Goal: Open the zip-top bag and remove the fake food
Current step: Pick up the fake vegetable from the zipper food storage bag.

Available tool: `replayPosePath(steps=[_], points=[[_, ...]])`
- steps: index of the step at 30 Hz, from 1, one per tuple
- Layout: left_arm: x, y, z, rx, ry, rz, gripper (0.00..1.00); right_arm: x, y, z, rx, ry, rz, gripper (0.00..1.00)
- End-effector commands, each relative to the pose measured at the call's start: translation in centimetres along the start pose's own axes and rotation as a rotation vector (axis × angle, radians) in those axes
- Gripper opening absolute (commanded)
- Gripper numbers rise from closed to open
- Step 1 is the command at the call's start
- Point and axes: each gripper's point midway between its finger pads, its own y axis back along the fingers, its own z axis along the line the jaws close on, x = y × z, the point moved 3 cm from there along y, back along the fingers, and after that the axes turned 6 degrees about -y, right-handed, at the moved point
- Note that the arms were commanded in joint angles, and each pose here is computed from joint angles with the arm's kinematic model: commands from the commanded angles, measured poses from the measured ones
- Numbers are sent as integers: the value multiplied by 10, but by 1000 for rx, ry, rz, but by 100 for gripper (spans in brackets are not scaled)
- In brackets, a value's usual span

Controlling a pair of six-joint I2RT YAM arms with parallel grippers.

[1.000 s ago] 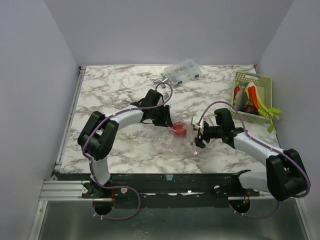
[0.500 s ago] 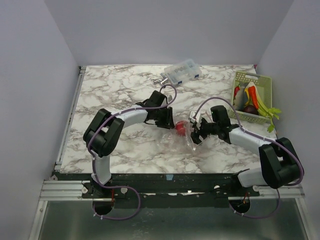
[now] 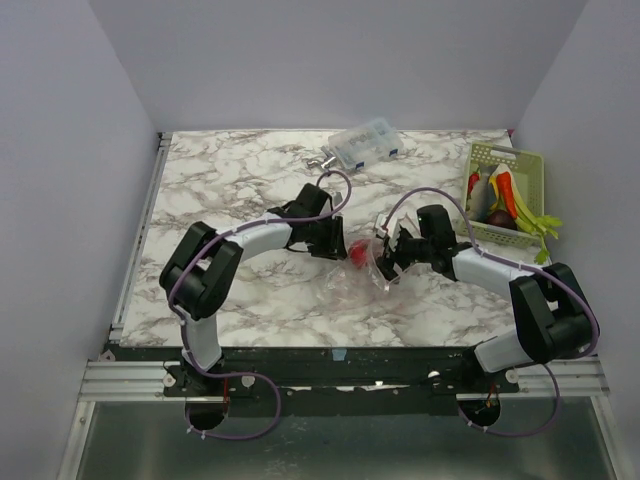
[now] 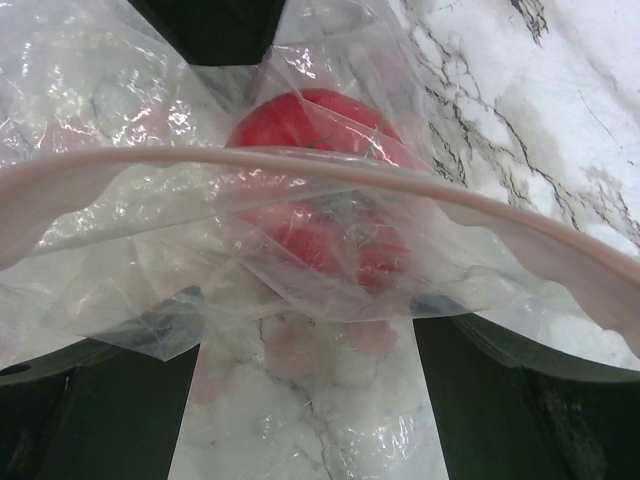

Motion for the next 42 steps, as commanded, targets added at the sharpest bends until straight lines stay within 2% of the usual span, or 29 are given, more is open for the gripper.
replayPosePath(steps=[1,9,15,18,20,27,42], points=[[-12,31,-11,16,-54,-99,39,-3,-4,-7,33,6,-3,87],[-10,60,-12,27,-78,-154,41,-2,-6,-6,28,-14,-5,85],[-28,66,-2,13,-50,-198,41,-3,-7,-3,7,-25,-16,85],[-43,61,2,20,-18,-205,40,-3,-7,0,-15,-26,-21,85],[-53,57,5,3,-1,-205,34,-3,-8,0,-15,-26,-20,85],[-63,30,9,-5,47,-118,17,-3,-6,-1,-16,-30,-26,84],[-40,-13,-24,54,2,21,16,-5,-8,-1,-26,-36,-34,84]])
